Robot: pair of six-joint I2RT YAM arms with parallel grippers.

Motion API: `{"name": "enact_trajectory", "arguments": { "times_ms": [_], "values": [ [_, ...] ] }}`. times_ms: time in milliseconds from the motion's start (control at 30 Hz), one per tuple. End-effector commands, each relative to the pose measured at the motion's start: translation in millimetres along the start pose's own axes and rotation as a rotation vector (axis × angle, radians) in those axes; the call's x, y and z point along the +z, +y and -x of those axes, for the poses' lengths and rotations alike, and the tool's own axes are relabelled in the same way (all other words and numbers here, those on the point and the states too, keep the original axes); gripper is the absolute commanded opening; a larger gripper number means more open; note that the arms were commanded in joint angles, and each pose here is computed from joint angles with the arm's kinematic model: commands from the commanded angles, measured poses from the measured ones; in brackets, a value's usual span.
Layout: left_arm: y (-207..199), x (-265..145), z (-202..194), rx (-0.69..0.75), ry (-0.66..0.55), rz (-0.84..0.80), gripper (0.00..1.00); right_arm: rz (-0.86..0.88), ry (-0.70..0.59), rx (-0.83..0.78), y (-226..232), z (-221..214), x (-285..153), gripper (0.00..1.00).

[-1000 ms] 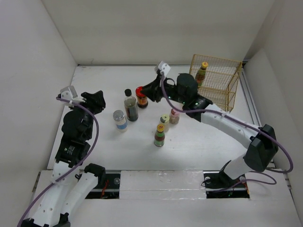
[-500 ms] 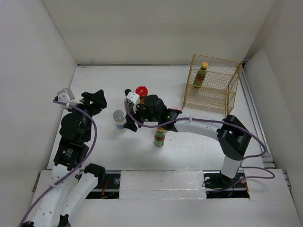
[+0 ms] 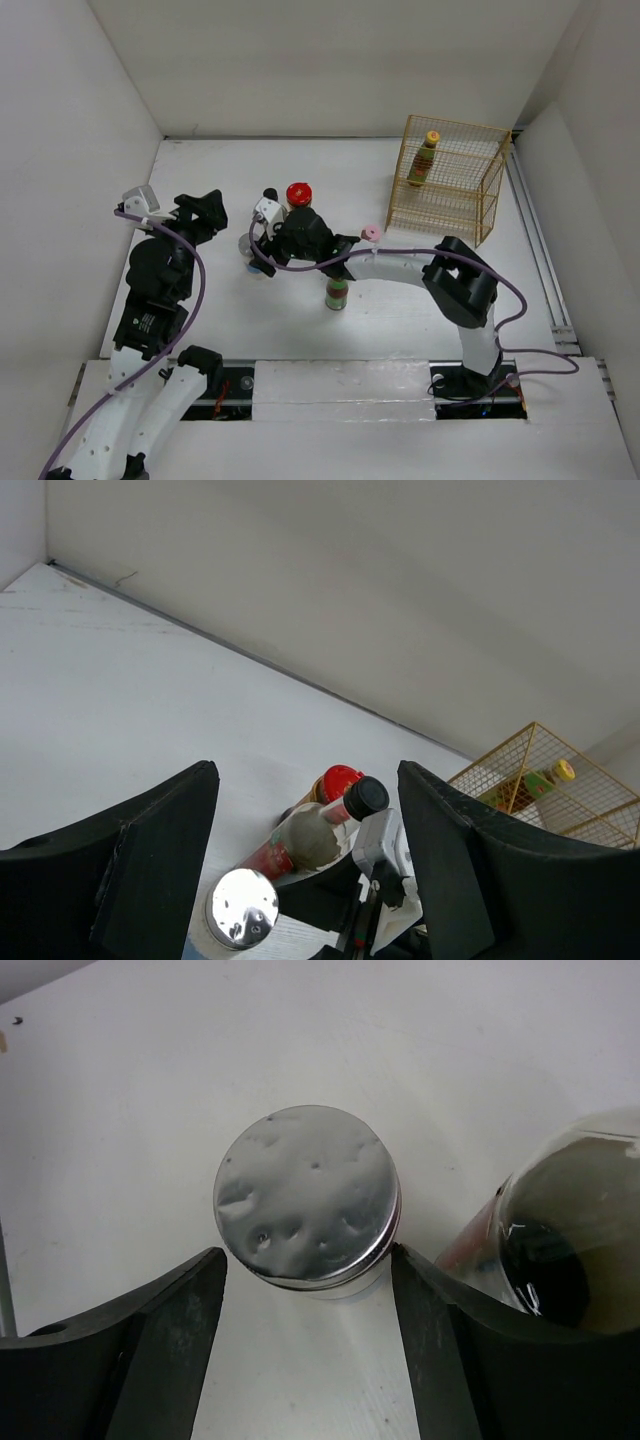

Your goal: Organize the condiment bottles

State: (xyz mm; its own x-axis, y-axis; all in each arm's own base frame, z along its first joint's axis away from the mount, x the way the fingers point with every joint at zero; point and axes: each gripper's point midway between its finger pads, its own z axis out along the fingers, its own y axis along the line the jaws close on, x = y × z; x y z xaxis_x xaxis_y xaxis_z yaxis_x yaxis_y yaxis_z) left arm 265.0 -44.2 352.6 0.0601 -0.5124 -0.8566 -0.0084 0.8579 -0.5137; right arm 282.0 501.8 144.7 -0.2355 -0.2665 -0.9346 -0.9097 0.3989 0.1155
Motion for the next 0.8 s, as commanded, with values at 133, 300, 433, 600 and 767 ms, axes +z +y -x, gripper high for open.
{"name": "enact_trajectory", "arguments": {
  "times_ms": [133, 300, 433, 600, 767],
  "values": [
    [-13, 0, 17, -0.018, -0.048, -0.042, 0.68, 0.011, -0.182, -0.036, 18, 49, 17, 0.76],
    [-14, 0, 17, -0.008, -0.043, -0.05, 0.68, -0.012, -0.21, -0.037, 13, 56, 22, 0.81],
    [-14, 0, 17, -0.008, -0.043, -0.05, 0.68, -0.013, -0.22, -0.04, 16, 54, 31, 0.84],
    [-14, 0, 16, -0.008, -0.042, -0.049, 0.68, -0.029, -0.233, -0.03, 12, 55, 40, 0.84],
    [-12, -2, 18, -0.008, -0.048, -0.042, 0.68, -0.016, -0.262, -0.016, 15, 63, 39, 0.55]
  ]
}}
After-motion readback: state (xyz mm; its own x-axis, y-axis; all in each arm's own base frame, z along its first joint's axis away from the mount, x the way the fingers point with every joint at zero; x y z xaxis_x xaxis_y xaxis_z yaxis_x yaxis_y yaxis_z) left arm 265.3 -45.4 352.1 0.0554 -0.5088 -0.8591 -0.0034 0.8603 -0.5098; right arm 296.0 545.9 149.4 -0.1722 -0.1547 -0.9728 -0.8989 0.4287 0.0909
